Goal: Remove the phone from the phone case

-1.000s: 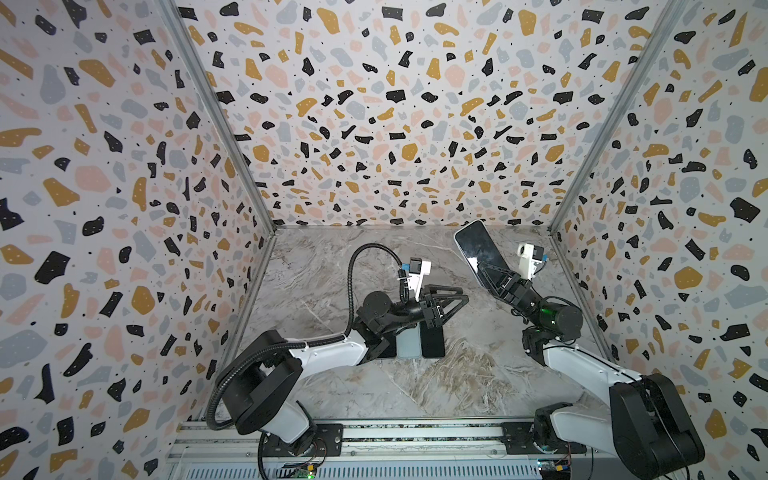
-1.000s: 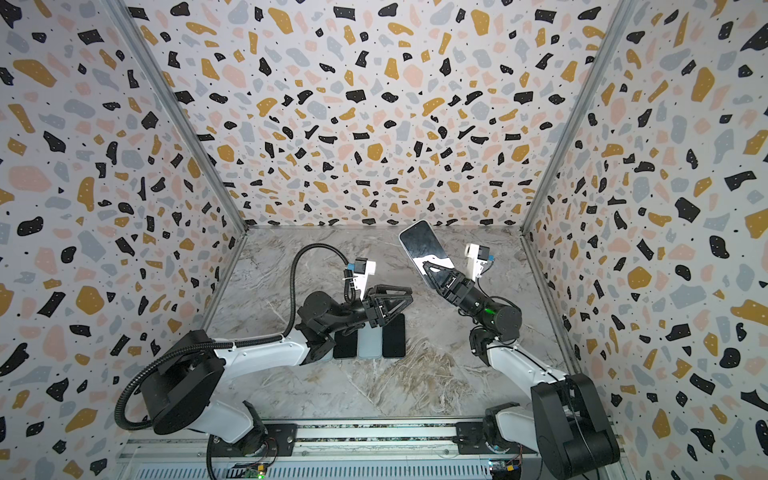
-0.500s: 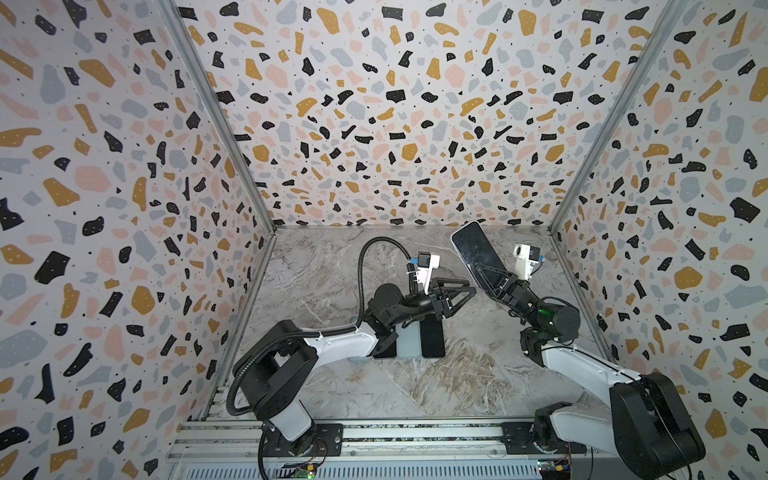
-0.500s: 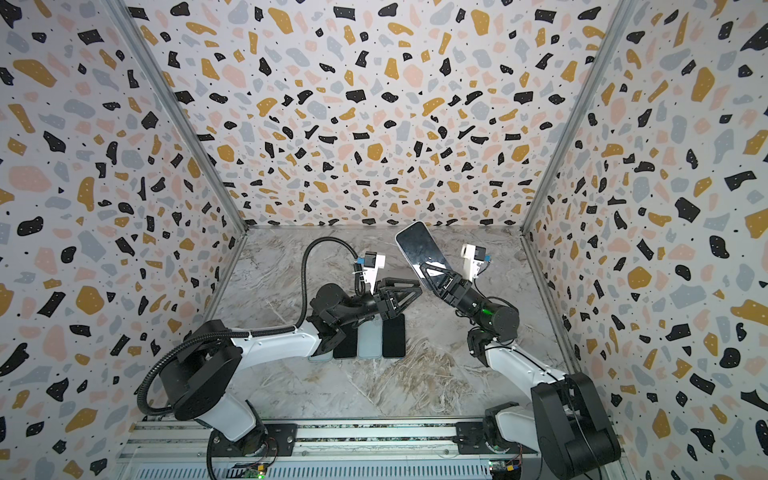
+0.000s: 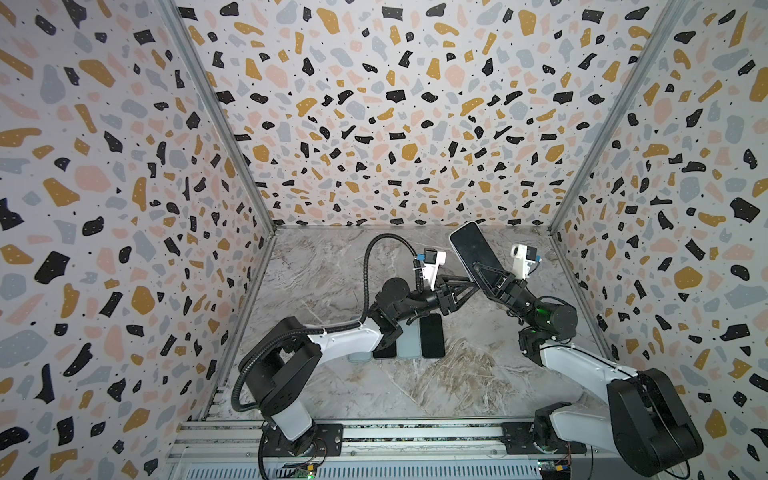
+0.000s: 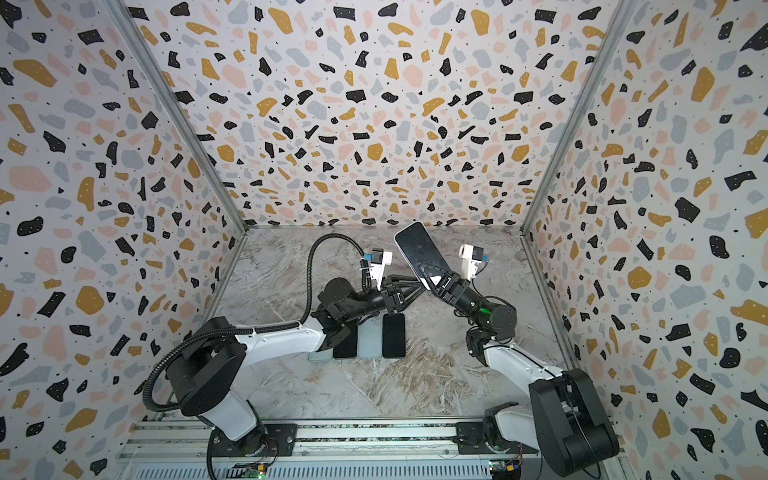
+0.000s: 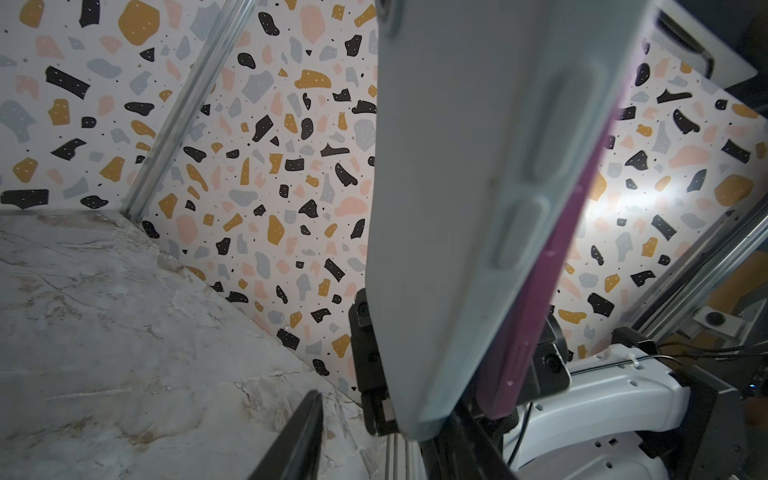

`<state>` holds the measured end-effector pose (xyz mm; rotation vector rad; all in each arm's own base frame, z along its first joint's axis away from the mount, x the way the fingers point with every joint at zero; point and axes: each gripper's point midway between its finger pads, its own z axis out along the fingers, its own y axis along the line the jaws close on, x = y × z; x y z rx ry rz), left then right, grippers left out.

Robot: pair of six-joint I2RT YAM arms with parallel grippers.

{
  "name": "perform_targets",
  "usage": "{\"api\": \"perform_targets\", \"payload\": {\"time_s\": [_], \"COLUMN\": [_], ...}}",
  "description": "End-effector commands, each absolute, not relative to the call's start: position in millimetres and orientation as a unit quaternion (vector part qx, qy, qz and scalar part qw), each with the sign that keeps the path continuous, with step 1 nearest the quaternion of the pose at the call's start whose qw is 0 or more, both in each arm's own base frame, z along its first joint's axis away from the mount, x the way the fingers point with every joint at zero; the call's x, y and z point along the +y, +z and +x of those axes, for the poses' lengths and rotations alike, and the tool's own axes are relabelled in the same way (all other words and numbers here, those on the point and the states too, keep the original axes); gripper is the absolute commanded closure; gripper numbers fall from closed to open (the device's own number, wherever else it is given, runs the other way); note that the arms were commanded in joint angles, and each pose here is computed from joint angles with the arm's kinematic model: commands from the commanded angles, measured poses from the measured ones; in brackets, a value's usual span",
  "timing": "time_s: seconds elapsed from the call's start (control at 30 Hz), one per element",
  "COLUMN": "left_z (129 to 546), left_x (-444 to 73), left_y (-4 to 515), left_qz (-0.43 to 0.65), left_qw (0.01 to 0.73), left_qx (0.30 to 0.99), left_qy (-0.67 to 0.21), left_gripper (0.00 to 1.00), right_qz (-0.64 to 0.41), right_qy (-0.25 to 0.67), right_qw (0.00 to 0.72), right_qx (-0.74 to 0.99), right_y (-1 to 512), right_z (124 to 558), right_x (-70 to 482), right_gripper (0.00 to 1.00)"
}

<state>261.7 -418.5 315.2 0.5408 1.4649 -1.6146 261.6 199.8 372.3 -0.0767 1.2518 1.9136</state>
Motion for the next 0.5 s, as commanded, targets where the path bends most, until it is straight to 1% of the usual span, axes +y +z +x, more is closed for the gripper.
{"api": "perform_targets", "payload": {"time_s": [0.0,0.1,0.17,0.33,0.47], "left_z": [272.1,275.1,276.1,276.5,275.2], "left_x": [-419.2,-418.8,-418.2,-418.5,-418.3], "left_y": [322.5,321.7,321.5,323.0,321.6], "left_qz": [0.218,0.215,0.213,0.216,0.22], "left_qw": [0.466,0.471,0.473,0.476,0.474], "left_qx": [0.593,0.597,0.599,0.6,0.601], "left_qy": [-0.62,-0.612,-0.61,-0.606,-0.605], "left_gripper": [0.6,0.64,0.65,0.75,0.78], "right_qz": [-0.092,-0.087,-0.084,-0.079,-0.078], "right_qy": [0.775,0.776,0.775,0.775,0.774], "right_qw": [0.461,0.46,0.46,0.459,0.46], "right_qx": [0.422,0.423,0.425,0.427,0.429], "right_y": [409.1,407.1,405.7,404.5,403.9], "right_z": [228.2,227.9,228.9,229.8,230.0], "right_x": [190.5,190.7,190.4,190.2,190.2], "right_gripper": [1.0,1.0,1.0,1.0,1.0]}}
